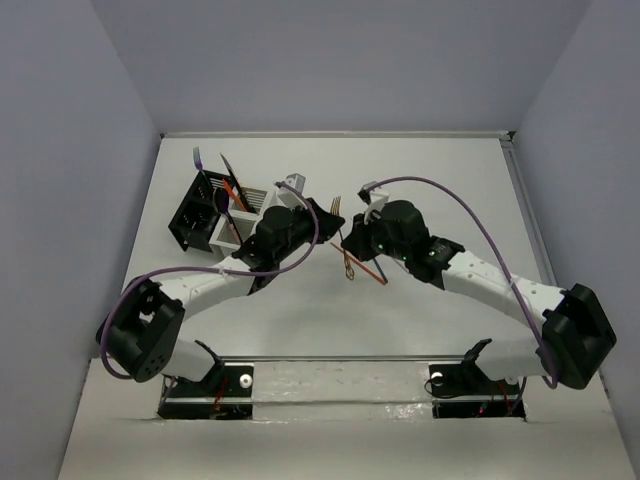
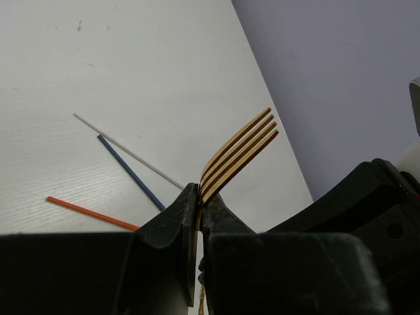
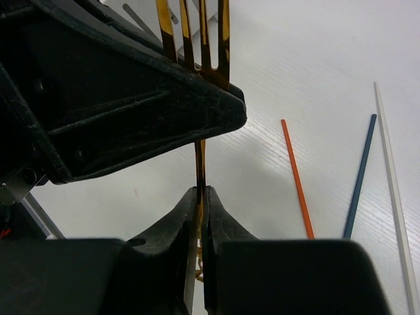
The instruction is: Sort the eating utensils into containers
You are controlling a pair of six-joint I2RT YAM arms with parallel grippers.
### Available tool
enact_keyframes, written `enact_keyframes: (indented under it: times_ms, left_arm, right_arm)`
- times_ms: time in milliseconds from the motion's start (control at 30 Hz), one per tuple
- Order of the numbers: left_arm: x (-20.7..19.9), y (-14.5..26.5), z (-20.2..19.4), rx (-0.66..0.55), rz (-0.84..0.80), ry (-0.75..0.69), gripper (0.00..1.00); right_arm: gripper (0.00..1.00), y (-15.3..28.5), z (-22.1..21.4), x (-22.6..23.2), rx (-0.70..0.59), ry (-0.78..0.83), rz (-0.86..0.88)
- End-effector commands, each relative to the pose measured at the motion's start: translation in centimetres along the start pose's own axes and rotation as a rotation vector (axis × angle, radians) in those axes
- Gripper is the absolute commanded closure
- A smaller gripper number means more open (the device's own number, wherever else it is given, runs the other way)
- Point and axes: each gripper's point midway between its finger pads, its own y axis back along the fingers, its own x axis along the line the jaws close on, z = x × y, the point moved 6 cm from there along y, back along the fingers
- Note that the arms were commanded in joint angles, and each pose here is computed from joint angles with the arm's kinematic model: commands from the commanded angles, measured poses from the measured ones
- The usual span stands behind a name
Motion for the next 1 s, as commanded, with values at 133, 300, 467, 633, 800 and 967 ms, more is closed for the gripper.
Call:
enact_keyframes:
  times_ms: [133, 300, 467, 633, 800, 967]
  left_arm:
    - [-2.7, 1.0, 5.4, -0.133, -0.012, -0.071, 1.0]
    - [-3.1, 2.7, 10.6, -0.24, 0.004, -0.068, 1.0]
    - [-4.8, 5.8, 19.0, -0.4, 0.062, -0.131, 1.0]
    - [-3.4, 8.5, 26.0, -0.508, 0.249, -0.224, 1.0]
    - [1.6, 13.1, 31.6, -0.704, 0.556, -0.269, 1.0]
    - [7.0, 16.4, 34.1, -0.812, 0.75, -0.254, 1.0]
  right_arm:
    - [0.47, 0.9, 1.0, 1.2, -0.09, -0.023, 0.054]
    - [0.29, 3.4, 1.8, 2.0, -0.147, -0.01, 0.098]
    - [0.27, 4.8, 0.9, 1.6, -0.171, 0.006, 0.082]
    - [0.27, 5.0, 0.2, 1.2, -0.18, 0.004, 0.078]
    - [0.27, 5.3, -0.2, 0.9, -0.2, 0.004, 0.064]
    - [0.27, 5.3, -0.4, 0.6, -0.211, 0.009, 0.056]
